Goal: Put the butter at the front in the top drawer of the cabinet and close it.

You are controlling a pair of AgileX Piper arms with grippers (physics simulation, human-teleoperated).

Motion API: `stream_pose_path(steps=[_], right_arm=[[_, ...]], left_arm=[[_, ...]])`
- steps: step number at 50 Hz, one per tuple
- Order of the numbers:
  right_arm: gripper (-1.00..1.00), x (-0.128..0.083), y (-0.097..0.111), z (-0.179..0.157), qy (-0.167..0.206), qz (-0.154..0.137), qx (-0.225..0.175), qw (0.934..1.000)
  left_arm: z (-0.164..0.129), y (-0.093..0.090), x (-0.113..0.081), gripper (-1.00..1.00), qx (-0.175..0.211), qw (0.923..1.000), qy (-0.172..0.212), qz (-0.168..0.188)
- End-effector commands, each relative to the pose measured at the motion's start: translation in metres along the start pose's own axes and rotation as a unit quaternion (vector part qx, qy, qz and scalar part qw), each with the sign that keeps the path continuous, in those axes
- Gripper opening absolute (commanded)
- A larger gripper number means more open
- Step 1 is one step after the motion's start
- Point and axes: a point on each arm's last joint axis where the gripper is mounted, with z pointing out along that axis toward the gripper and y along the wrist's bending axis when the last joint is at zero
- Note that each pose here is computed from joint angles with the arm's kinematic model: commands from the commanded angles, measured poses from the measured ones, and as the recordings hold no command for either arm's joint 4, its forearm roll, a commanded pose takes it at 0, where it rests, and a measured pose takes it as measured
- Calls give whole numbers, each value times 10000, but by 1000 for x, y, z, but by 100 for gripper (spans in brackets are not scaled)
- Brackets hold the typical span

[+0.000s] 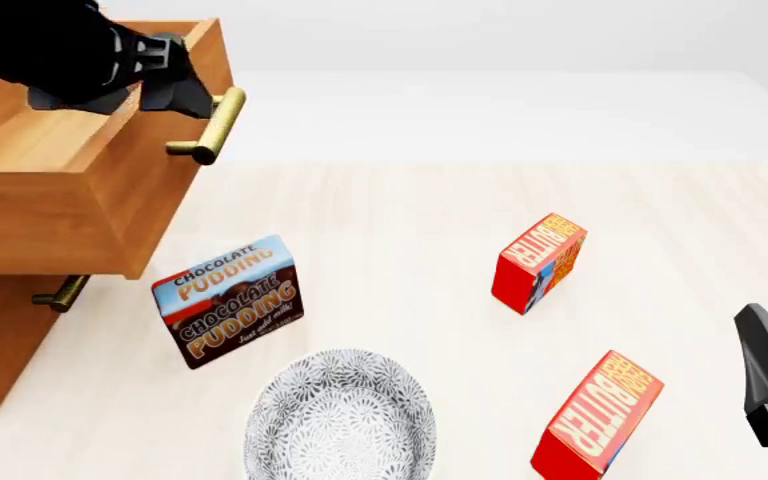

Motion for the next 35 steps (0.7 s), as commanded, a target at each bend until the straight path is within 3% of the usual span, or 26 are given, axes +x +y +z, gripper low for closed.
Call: stream_pose_path(steps=[1,18,26,33,35], right_arm=[[100,0,0,0,-3,-4,1,10000],[100,0,0,0,-3,-3,1,10000],[100,0,0,0,-2,-2,0,10000],[100,0,0,0,-4,-2,1,10000],[100,0,0,0,-3,-4,-1,10000]], left_arm=[[-31,-4,-12,100,122,9994,-240,230],[-63,-16,-14,100,341,9953,-519,747],[-67,-40,-15,100,714,9846,-740,1416],[-63,-46,-8,100,841,9803,-873,1562],[-60,-56,-7,100,995,9768,-919,1658]])
